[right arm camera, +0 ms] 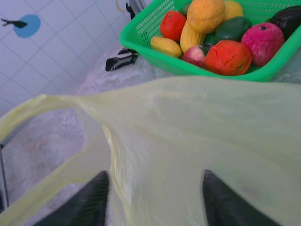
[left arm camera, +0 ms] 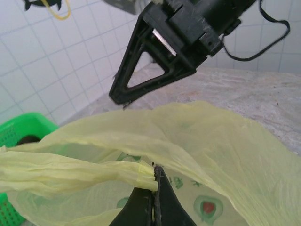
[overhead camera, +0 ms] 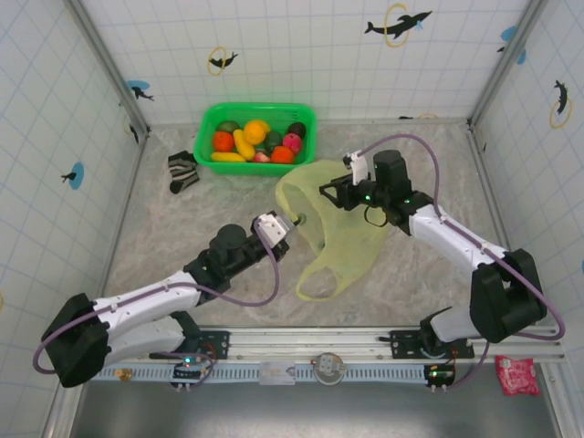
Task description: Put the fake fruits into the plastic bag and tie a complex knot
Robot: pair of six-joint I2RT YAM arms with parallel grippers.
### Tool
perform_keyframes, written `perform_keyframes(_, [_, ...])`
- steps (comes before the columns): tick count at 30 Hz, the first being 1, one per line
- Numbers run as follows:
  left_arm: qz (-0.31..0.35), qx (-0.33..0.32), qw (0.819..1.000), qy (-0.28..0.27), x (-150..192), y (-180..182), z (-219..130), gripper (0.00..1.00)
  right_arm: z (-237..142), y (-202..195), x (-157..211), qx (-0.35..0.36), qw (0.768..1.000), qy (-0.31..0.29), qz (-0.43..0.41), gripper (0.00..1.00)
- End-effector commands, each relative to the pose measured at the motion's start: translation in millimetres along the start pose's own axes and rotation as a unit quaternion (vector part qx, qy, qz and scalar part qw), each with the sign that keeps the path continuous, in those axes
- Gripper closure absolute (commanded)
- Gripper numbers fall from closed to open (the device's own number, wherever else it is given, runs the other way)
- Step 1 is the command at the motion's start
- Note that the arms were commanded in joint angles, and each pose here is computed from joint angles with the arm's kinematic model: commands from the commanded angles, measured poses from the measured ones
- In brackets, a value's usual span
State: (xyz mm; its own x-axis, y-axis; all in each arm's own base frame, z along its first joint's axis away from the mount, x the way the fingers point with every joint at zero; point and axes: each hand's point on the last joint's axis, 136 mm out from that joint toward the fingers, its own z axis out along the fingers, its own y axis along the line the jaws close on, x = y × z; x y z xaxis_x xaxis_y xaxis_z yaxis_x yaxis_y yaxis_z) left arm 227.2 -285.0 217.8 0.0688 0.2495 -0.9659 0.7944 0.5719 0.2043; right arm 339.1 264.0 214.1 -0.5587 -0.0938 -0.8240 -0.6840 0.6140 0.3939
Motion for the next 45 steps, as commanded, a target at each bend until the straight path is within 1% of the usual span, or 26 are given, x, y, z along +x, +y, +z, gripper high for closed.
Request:
perform_keyframes(1, [-0.082, -0.061, 0.993, 0.058, 34, 15, -9, 1.0, -2, -2, -42, 0.005, 0.998, -0.056, 0.005, 0.4])
perform_keyframes(3, [-0.119, -0.097, 0.985, 0.077, 46, 25, -12, 1.0, 4, -16, -56, 0.026, 0.997, -0.066, 0.029, 0.39])
perform_keyframes(5, [-0.148, -0.125, 0.976, 0.094, 57, 32, -14, 1.0, 16, -44, -69, 0.076, 0.992, -0.075, 0.061, 0.42])
perform_keyframes(6, [-0.158, -0.135, 0.973, 0.101, 62, 34, -14, 1.0, 25, -58, -70, 0.095, 0.99, -0.067, 0.081, 0.44])
perform_keyframes(8, [-0.183, -0.17, 0.962, 0.113, 72, 43, -16, 1.0, 47, -88, -70, 0.122, 0.982, -0.041, 0.139, 0.44])
perform_keyframes(10, [-0.192, -0.191, 0.955, 0.122, 81, 49, -17, 1.0, 73, -107, -70, 0.107, 0.978, -0.021, 0.179, 0.44])
perform_keyframes(13, [-0.207, -0.201, 0.949, 0.124, 88, 53, -17, 1.0, 115, -131, -63, 0.086, 0.968, 0.008, 0.234, 0.41])
perform_keyframes(15, [-0.212, -0.197, 0.949, 0.127, 90, 53, -16, 1.0, 139, -142, -62, 0.073, 0.965, 0.018, 0.25, 0.39])
perform_keyframes(18, [-0.21, -0.207, 0.946, 0.136, 95, 56, -17, 1.0, 166, -159, -54, 0.08, 0.961, 0.029, 0.264, 0.39])
perform_keyframes(20, [-0.208, -0.214, 0.945, 0.137, 95, 59, -18, 1.0, 179, -169, -45, 0.082, 0.957, 0.035, 0.276, 0.4])
perform_keyframes(21, [-0.208, -0.219, 0.944, 0.135, 95, 61, -19, 1.0, 185, -172, -40, 0.08, 0.955, 0.039, 0.283, 0.41])
perform_keyframes(22, [-0.226, -0.226, 0.939, 0.13, 94, 64, -19, 1.0, 190, -173, -38, 0.074, 0.954, 0.039, 0.289, 0.43])
perform_keyframes(23, [-0.23, -0.228, 0.937, 0.129, 94, 66, -19, 1.0, 194, -173, -35, 0.07, 0.952, 0.04, 0.294, 0.46])
perform_keyframes(24, [-0.234, -0.232, 0.936, 0.128, 93, 68, -20, 1.0, 196, -174, -34, 0.067, 0.951, 0.039, 0.298, 0.51])
perform_keyframes(26, [-0.243, -0.24, 0.932, 0.124, 92, 74, -21, 1.0, 199, -176, -32, 0.069, 0.95, 0.038, 0.304, 0.66])
perform_keyframes(28, [-0.255, -0.249, 0.927, 0.12, 91, 80, -23, 1.0, 195, -181, -34, 0.078, 0.948, 0.032, 0.308, 0.82])
perform_keyframes(30, [-0.263, -0.255, 0.924, 0.113, 89, 86, -24, 1.0, 186, -186, -39, 0.09, 0.945, 0.018, 0.314, 0.93])
perform_keyframes(33, [-0.266, -0.264, 0.922, 0.098, 84, 92, -28, 1.0, 165, -188, -50, 0.098, 0.941, -0.009, 0.324, 0.96])
perform_keyframes(34, [-0.265, -0.267, 0.922, 0.094, 83, 93, -30, 1.0, 156, -196, -50, 0.116, 0.937, -0.022, 0.329, 0.96])
perform_keyframes(36, [-0.265, -0.275, 0.92, 0.087, 80, 97, -33, 1.0, 134, -197, -59, 0.126, 0.932, -0.048, 0.335, 1.0])
perform_keyframes(38, [-0.265, -0.284, 0.918, 0.079, 77, 101, -36, 1.0, 111, -204, -56, 0.144, 0.924, -0.061, 0.349, 1.0])
perform_keyframes(39, [-0.264, -0.29, 0.917, 0.076, 76, 103, -38, 1.0, 99, -207, -61, 0.148, 0.922, -0.081, 0.348, 1.0])
perform_keyframes(41, [-0.266, -0.302, 0.913, 0.068, 73, 109, -42, 1.0, 72, -215, -61, 0.169, 0.914, -0.101, 0.355, 1.0])
perform_keyframes(43, [-0.273, -0.321, 0.905, 0.058, 70, 117, -48, 1.0, 43, -225, -49, 0.198, 0.901, -0.113, 0.369, 1.0])
perform_keyframes(45, [-0.288, -0.343, 0.893, 0.044, 66, 129, -55, 1.0, 15, -233, -36, 0.223, 0.887, -0.128, 0.384, 1.0])
